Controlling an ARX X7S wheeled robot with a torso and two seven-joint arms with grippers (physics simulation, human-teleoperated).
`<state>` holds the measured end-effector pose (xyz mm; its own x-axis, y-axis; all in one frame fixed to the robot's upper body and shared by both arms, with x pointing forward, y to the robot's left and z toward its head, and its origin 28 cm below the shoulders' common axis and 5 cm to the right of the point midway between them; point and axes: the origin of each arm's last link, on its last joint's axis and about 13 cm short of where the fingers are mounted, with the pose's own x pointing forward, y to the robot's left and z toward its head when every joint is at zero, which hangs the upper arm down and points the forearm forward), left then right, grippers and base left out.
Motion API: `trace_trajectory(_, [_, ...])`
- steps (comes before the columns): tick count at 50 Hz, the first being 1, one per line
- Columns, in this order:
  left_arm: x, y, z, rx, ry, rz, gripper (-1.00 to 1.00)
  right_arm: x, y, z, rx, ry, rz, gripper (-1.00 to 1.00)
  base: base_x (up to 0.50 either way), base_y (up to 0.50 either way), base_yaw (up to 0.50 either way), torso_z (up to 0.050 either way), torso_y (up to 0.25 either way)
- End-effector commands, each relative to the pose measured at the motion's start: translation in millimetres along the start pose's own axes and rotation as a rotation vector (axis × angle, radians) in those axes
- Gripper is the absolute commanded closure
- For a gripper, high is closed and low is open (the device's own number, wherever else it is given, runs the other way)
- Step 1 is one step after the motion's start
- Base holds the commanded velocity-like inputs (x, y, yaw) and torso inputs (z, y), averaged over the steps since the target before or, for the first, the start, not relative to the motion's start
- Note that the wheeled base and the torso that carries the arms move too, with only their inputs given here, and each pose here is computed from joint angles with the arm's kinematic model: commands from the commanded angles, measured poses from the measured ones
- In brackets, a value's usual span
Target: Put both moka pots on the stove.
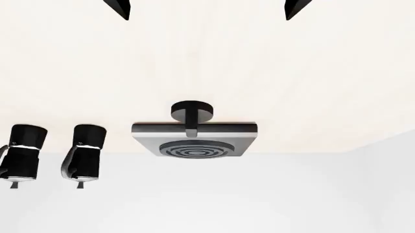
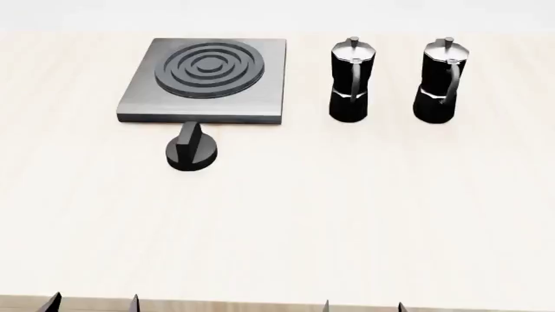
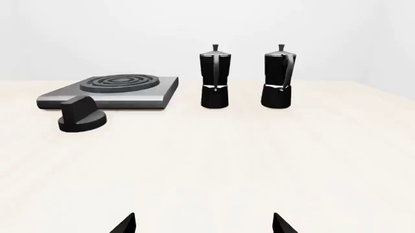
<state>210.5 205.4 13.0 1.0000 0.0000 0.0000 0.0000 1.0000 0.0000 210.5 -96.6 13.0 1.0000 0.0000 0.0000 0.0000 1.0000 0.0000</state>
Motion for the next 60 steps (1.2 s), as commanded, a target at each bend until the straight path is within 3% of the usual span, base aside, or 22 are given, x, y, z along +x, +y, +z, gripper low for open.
trace_trajectory(1, [0.0,0.1,0.0,0.000,0.000,0.000,-1.00,0.2,0.3,-0.8,0.000,0.000,0.000,-1.00,0.00,0.00,0.00,0.000,0.000])
trace_trajectory(4, [0.0,0.1,0.0,0.003,0.001,0.000,-1.00,-3.9,2.5,9.2,0.034,0.028,-0.031,-1.00,0.00,0.00,0.00,0.000,0.000])
trace_trajectory(12, [0.0,0.0,0.0,0.004,-0.002,0.003,-1.00,-2.0,1.4,10.7,0.008,0.017,-0.028,-1.00,0.00,0.00,0.00,0.000,0.000])
trace_trajectory(18, [0.3,0.0,-0.1,0.003,-0.018,0.003,-1.00,-4.6,2.7,19.4,0.005,-0.052,-0.002,-1.00,0.00,0.00,0.00,0.000,0.000])
trace_trajectory(21, [0.5,0.0,-0.1,0.002,-0.031,0.006,-1.00,-22.1,4.1,58.1,0.010,-0.075,0.000,-1.00,0.00,0.00,0.00,0.000,0.000])
trace_trajectory(31, [3.2,0.4,-0.2,0.036,-0.174,-0.012,-1.00,-29.2,4.4,85.4,0.021,-0.179,0.020,-1.00,0.00,0.00,0.00,0.000,0.000])
trace_trajectory(43, [6.0,0.2,-0.5,0.015,-0.322,-0.011,-1.00,-54.6,6.0,128.9,0.033,-0.324,0.044,-1.00,0.00,0.00,0.00,0.000,0.000])
trace_trajectory(45, [-7.7,11.9,29.4,0.017,-0.287,-0.005,-1.00,-55.5,6.2,130.2,0.024,-0.332,0.043,-1.00,0.00,0.00,0.00,0.000,0.000])
trace_trajectory(46, [-12.4,13.6,50.9,0.014,-0.345,-0.009,-1.00,-56.2,6.2,131.1,0.026,-0.336,0.045,-1.00,0.00,0.00,0.00,0.000,0.000])
trace_trajectory(60, [-24.4,17.1,67.7,0.025,-0.444,-0.012,-1.00,-62.9,6.6,138.9,0.020,-0.381,0.041,-1.00,0.00,0.00,0.00,0.000,0.000])
